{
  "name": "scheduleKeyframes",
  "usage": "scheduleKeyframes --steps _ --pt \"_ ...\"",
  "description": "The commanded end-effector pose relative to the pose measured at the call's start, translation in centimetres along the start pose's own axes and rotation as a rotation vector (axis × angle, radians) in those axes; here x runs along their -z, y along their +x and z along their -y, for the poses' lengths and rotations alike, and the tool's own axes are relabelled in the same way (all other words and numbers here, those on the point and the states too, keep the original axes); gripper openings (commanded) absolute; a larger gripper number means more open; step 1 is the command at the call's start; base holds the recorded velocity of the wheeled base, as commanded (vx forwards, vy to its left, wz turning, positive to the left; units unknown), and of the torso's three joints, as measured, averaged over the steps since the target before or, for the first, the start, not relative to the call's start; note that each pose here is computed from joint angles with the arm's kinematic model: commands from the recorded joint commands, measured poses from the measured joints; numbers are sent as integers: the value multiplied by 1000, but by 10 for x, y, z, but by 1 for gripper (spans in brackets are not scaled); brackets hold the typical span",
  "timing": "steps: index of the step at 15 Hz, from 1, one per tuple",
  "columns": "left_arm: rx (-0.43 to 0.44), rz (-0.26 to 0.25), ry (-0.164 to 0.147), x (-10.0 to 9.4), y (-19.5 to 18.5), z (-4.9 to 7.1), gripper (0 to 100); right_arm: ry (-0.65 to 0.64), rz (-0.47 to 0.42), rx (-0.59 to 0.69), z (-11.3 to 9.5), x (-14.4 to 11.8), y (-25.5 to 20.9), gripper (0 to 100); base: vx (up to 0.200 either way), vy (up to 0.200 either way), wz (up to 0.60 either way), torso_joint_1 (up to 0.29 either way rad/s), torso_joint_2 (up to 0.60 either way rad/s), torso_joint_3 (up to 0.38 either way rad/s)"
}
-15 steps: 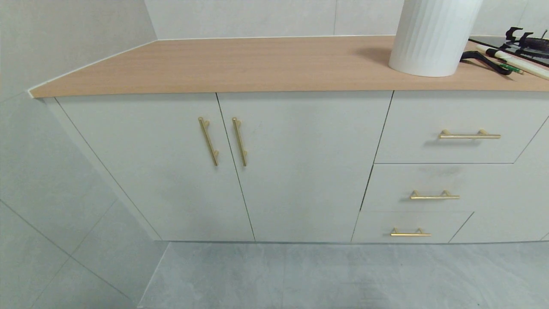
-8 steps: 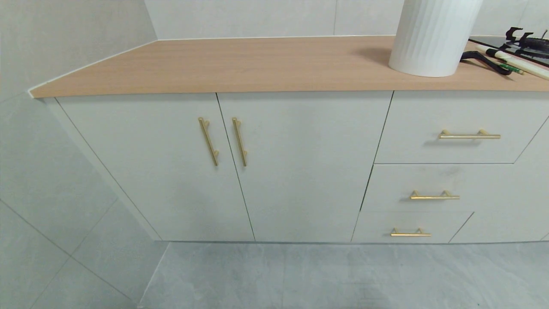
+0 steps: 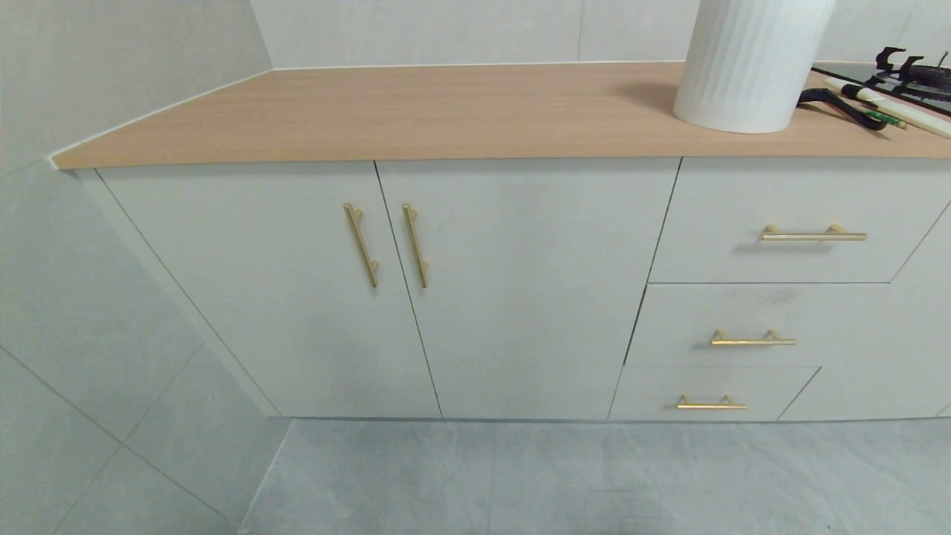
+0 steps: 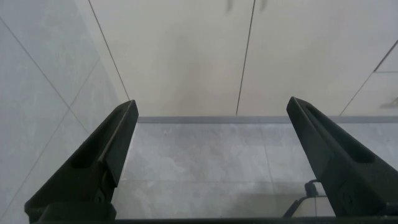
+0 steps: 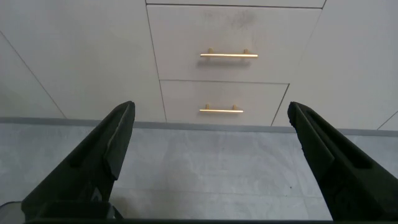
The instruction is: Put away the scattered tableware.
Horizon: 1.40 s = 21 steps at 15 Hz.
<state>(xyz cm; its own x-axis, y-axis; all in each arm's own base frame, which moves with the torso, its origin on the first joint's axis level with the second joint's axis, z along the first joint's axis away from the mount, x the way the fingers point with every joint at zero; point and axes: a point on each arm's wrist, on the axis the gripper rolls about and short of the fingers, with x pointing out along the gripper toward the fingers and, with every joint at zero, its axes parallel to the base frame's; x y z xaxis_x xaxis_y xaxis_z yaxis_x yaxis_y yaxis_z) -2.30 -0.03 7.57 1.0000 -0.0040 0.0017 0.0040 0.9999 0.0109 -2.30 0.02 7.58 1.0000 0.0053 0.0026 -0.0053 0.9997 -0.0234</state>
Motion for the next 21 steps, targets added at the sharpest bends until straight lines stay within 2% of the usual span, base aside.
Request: scheduleKeyframes --steps 1,14,21 --pt "-1 -2 0 0 0 0 100 2 -7 1 0 1 0 100 0 0 0 0 0 0" --pt "-1 -2 0 0 0 0 100 2 -7 1 0 1 0 100 0 0 0 0 0 0" --pt "-1 -2 0 0 0 0 100 2 -7 1 0 1 0 100 0 -200 0 2 2 6"
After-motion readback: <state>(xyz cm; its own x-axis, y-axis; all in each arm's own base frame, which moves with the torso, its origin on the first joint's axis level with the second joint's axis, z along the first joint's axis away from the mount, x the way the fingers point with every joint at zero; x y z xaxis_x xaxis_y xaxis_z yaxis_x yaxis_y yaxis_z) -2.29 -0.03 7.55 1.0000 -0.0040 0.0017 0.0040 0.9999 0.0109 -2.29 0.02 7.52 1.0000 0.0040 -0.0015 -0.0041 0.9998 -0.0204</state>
